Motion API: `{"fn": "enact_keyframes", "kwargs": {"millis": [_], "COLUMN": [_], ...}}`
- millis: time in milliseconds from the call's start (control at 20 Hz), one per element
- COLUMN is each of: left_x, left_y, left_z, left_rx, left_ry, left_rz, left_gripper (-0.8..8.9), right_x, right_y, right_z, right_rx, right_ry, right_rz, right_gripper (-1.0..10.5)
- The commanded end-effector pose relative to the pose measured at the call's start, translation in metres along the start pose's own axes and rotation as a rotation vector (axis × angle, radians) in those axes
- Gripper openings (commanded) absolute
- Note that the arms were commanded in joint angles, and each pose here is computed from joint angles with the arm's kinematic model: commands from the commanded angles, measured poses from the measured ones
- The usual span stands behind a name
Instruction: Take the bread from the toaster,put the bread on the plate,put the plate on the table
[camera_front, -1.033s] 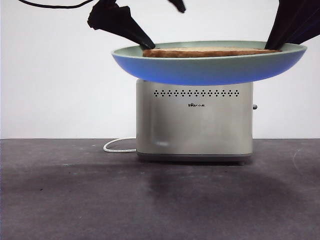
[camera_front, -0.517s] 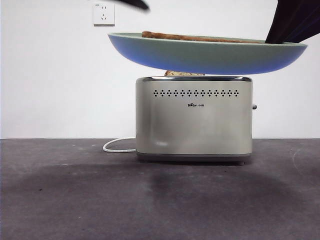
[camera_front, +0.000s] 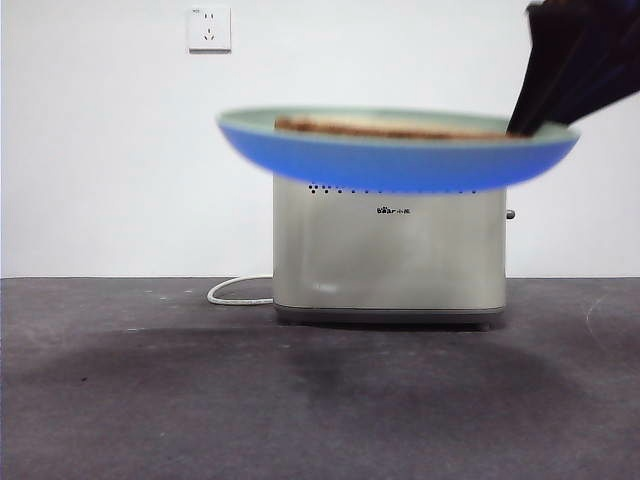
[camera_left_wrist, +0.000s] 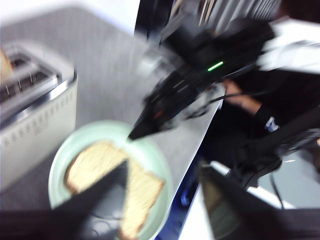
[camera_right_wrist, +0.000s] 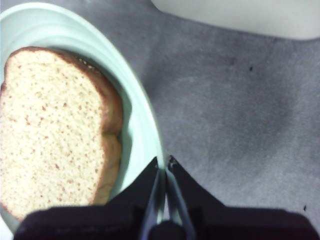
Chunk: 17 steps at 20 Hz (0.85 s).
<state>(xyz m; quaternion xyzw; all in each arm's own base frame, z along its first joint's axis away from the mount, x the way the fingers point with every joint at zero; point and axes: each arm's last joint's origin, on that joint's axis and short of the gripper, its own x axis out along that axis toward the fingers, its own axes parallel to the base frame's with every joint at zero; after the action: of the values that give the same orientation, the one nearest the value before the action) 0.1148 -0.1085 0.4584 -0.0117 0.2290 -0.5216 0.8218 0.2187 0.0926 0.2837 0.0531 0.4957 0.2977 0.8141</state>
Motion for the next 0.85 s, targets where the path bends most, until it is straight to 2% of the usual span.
{"fn": "enact_keyframes", "kwargs": {"millis": [50, 250, 500, 850], "left_x": [-0.021, -0.044, -0.049, -0.049], "left_y": [-0.010, -0.018, -0.019, -0.018], "left_z": [-0.003, -0.014, -0.021, -0.021], "left_rx": [0.024, 0.052, 0.058, 0.058], "left_ry": [-0.044, -0.058, -0.018, -0.011], "left_rz": [0.004, 0.106, 0.158, 0.160], "left_gripper": [-0.12, -0.12, -0.12, -0.12], "right_x": [0.018, 0.054, 0.091, 0.126], "right_y": [-0.007, -0.024, -0.039, -0.055], "right_z": [0.007, 0.008, 0.010, 0.006], "right_rx": [0.033, 0.053, 0.075, 0.094], "right_ry": [0.025, 0.141, 0.202, 0.268], "right_rz": [0.005, -0.080, -0.080, -0.087], "right_gripper": [-0.1, -0.1, -0.1, -0.1]}}
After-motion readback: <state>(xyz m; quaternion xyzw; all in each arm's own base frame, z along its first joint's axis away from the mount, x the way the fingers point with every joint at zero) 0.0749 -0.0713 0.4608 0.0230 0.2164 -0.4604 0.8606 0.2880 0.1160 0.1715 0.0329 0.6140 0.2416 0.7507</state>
